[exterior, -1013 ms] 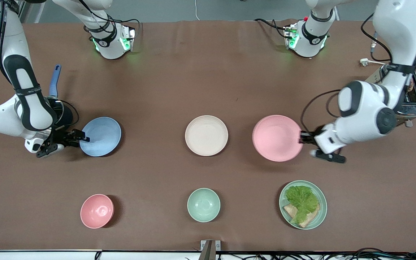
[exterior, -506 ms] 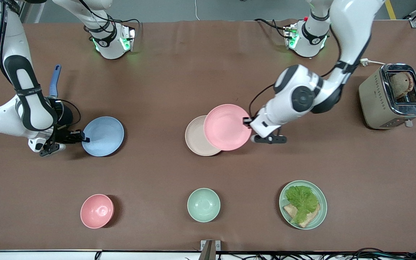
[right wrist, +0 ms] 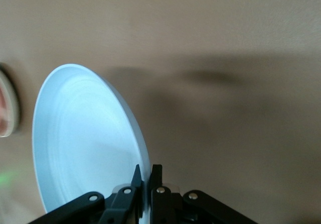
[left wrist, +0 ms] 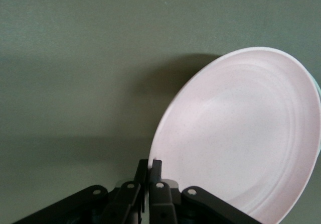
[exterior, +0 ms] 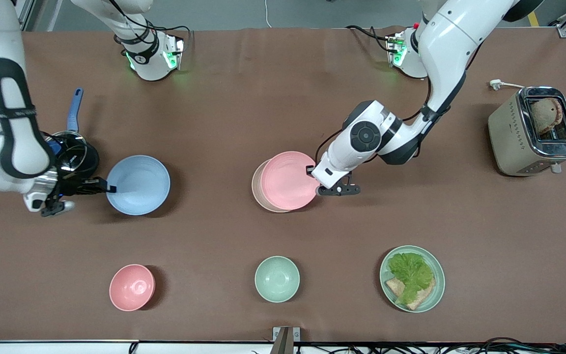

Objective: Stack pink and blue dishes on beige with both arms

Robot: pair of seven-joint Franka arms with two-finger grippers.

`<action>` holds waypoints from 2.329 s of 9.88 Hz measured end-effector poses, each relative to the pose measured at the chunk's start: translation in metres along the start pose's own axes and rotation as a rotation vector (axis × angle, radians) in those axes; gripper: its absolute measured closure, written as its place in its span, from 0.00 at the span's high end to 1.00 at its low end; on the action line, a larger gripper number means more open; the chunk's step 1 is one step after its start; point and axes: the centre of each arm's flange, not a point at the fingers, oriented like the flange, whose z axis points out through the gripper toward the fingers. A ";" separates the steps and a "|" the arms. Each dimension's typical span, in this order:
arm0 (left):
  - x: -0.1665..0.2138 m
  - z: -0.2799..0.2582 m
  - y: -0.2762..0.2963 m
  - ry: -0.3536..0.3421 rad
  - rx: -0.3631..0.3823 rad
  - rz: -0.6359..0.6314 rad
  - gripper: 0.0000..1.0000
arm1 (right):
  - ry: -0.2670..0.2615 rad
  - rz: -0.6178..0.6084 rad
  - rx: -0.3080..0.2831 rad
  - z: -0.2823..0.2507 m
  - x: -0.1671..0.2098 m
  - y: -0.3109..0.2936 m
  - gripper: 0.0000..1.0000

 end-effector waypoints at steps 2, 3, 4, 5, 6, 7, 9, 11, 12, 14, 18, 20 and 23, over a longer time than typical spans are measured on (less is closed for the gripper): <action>0.002 0.009 0.004 0.001 0.006 -0.002 0.04 | -0.025 0.095 0.000 -0.051 0.012 -0.057 0.08; 0.003 0.012 0.003 -0.003 0.005 -0.006 0.07 | -0.029 0.127 -0.003 -0.052 0.020 -0.087 0.08; 0.005 0.012 0.004 -0.002 0.002 -0.025 0.18 | -0.033 0.147 -0.006 -0.041 0.028 -0.120 0.08; 0.008 0.009 0.005 0.005 -0.003 -0.048 0.32 | -0.028 0.154 -0.010 -0.028 0.035 -0.152 0.08; 0.015 0.000 0.005 0.023 -0.012 -0.064 0.48 | -0.018 0.168 -0.010 -0.015 0.041 -0.182 0.08; 0.027 -0.023 0.002 0.049 -0.012 -0.077 0.62 | -0.005 0.183 -0.007 0.000 0.044 -0.211 0.08; 0.060 -0.119 -0.026 0.089 0.069 -0.116 0.90 | 0.019 0.204 0.002 0.047 0.043 -0.266 0.07; 0.078 -0.245 -0.069 0.145 0.149 -0.099 1.00 | 0.069 0.216 0.020 0.107 0.034 -0.321 0.07; 0.079 -0.299 -0.095 0.169 0.179 -0.087 1.00 | 0.093 0.227 0.031 0.139 0.025 -0.344 0.07; 0.069 -0.381 -0.136 0.205 0.228 -0.045 1.00 | 0.154 0.237 0.047 0.203 0.004 -0.374 0.07; 0.023 -0.470 -0.195 0.165 0.267 0.125 1.00 | 0.191 0.234 0.041 0.282 -0.021 -0.372 0.07; 0.001 -0.491 -0.229 0.107 0.248 0.159 1.00 | 0.179 0.238 0.031 0.291 -0.027 -0.367 0.07; -0.017 -0.492 -0.233 0.080 0.251 0.165 1.00 | 0.195 0.239 0.024 0.300 -0.035 -0.362 0.07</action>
